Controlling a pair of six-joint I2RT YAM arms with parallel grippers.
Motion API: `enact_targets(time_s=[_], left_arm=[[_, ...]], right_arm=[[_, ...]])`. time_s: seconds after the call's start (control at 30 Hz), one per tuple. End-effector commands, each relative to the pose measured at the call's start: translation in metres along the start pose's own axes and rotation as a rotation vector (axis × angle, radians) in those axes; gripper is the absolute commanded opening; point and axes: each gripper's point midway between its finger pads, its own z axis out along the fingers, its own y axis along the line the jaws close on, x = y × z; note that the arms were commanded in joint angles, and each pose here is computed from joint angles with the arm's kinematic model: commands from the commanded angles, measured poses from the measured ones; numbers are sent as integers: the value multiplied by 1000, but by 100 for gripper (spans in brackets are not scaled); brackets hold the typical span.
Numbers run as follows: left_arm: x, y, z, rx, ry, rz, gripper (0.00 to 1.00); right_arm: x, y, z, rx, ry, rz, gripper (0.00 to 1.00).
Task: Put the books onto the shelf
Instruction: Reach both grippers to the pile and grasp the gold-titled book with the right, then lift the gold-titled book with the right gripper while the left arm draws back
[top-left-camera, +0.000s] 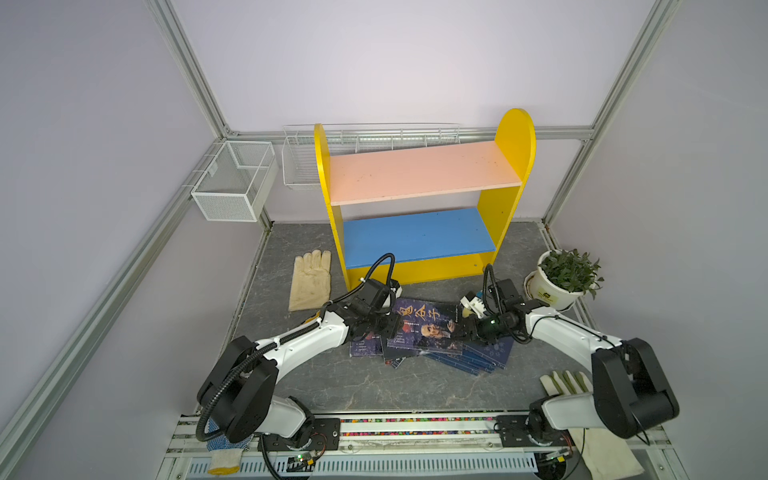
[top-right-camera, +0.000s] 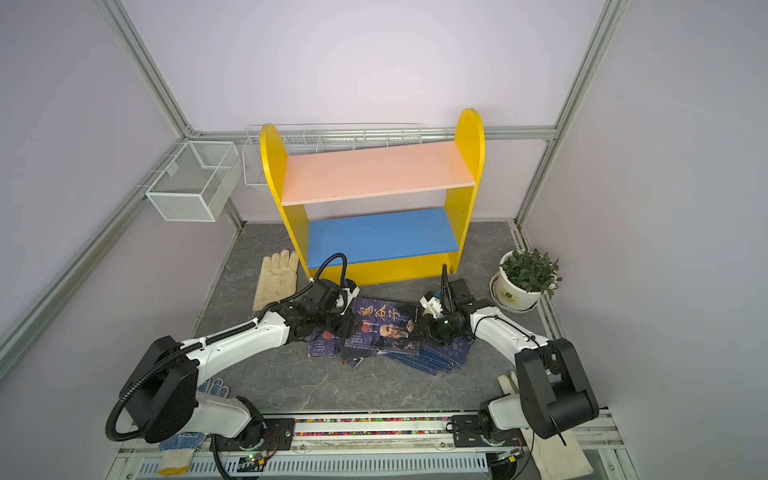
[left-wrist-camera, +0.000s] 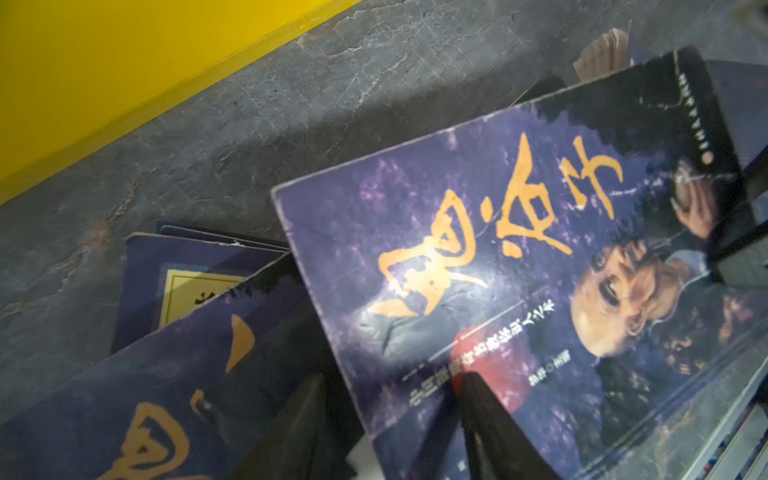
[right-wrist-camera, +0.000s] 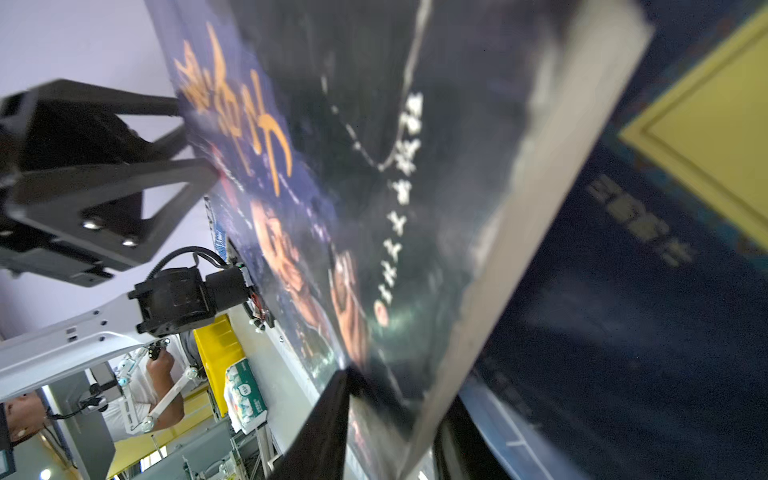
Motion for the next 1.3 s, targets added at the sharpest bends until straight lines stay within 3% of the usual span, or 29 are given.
enact_targets(time_s=[0.0, 0.47, 0.7, 0.77, 0.87, 1.03, 1.27], left_arm=[[20, 2, 9, 2, 71, 3, 47], [-21, -14, 0, 77, -88, -33, 46], [-51, -5, -21, 49, -199, -80, 51], [-60, 15, -34, -5, -259, -156, 63], [-71, 68, -69, -136, -419, -391, 76], [-55, 127, -114, -234, -657, -693, 78], [-2, 157, -125, -419, -657, -890, 78]], right_arm=[[-20, 44, -22, -104, -66, -92, 30], [-44, 75, -35, -177, -123, -144, 30], [-47, 83, -40, -193, -131, -176, 7], [-47, 93, -46, -227, -144, -209, 7], [-45, 116, -62, -303, -173, -289, 7], [-45, 149, -91, -357, -232, -410, 7], [-73, 187, -121, -409, -368, -499, 7]])
